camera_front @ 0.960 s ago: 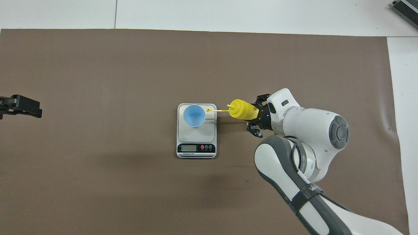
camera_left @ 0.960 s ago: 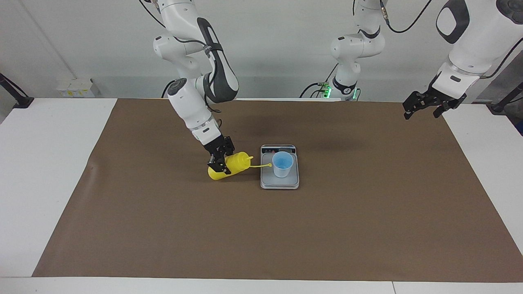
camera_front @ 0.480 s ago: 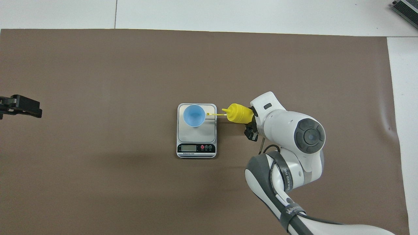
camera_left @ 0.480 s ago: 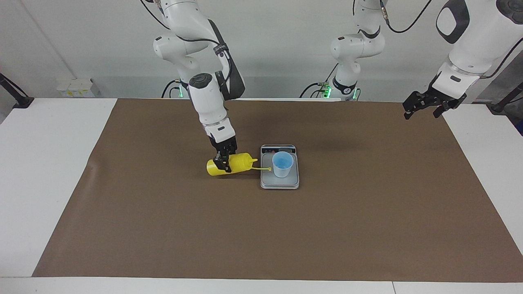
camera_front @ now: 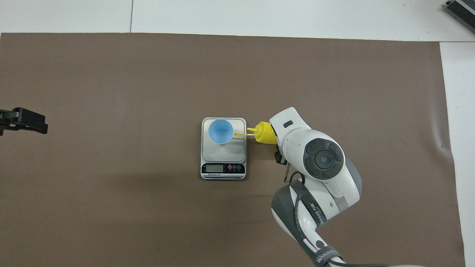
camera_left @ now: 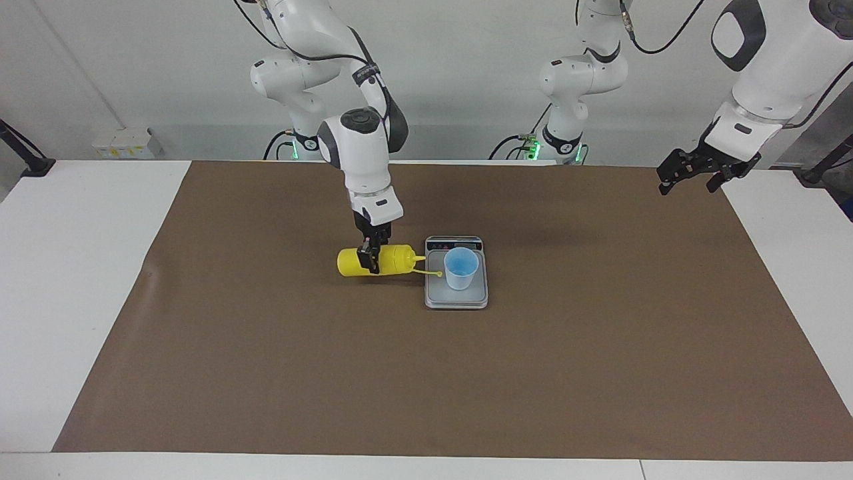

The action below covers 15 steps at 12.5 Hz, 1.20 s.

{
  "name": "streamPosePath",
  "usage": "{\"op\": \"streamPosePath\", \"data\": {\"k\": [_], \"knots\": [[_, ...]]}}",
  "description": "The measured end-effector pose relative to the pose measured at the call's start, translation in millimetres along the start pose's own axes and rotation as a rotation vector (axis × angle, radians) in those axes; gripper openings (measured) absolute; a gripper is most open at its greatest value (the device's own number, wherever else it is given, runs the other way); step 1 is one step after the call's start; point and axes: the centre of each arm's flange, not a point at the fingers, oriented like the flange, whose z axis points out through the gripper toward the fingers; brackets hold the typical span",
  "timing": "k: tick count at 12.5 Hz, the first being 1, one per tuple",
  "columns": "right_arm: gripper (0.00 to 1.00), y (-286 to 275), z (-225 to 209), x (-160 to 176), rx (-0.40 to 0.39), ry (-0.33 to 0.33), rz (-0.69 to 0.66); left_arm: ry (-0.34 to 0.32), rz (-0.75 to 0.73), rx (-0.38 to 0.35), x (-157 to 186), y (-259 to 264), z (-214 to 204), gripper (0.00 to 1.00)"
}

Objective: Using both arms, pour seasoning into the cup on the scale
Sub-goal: 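Tilt the bottle nozzle down into the blue cup with the right gripper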

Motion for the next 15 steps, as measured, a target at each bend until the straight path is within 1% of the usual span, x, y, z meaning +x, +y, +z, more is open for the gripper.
{"op": "streamPosePath", "data": {"k": [2,4,5,9,11,15], "knots": [[0.52,-3,-4,7,-0.008,-0.03,-0.003,0.0,0.0,0.0,0,0,0,1.0],[0.52,-8,-13,20,-0.026,-0.079,0.001,0.0,0.0,0.0,0,0,0,1.0],[0.52,-9,-18,25,-0.028,-0.092,0.001,0.0,0.0,0.0,0,0,0,1.0],[0.52,-14,-24,33,-0.03,-0.109,-0.026,0.0,0.0,0.0,0,0,0,1.0],[0.52,-19,-27,39,-0.031,-0.142,-0.053,0.0,0.0,0.0,0,0,0,1.0],[0.52,-22,-34,46,-0.081,-0.197,-0.064,0.0,0.0,0.0,0,0,0,1.0]]}}
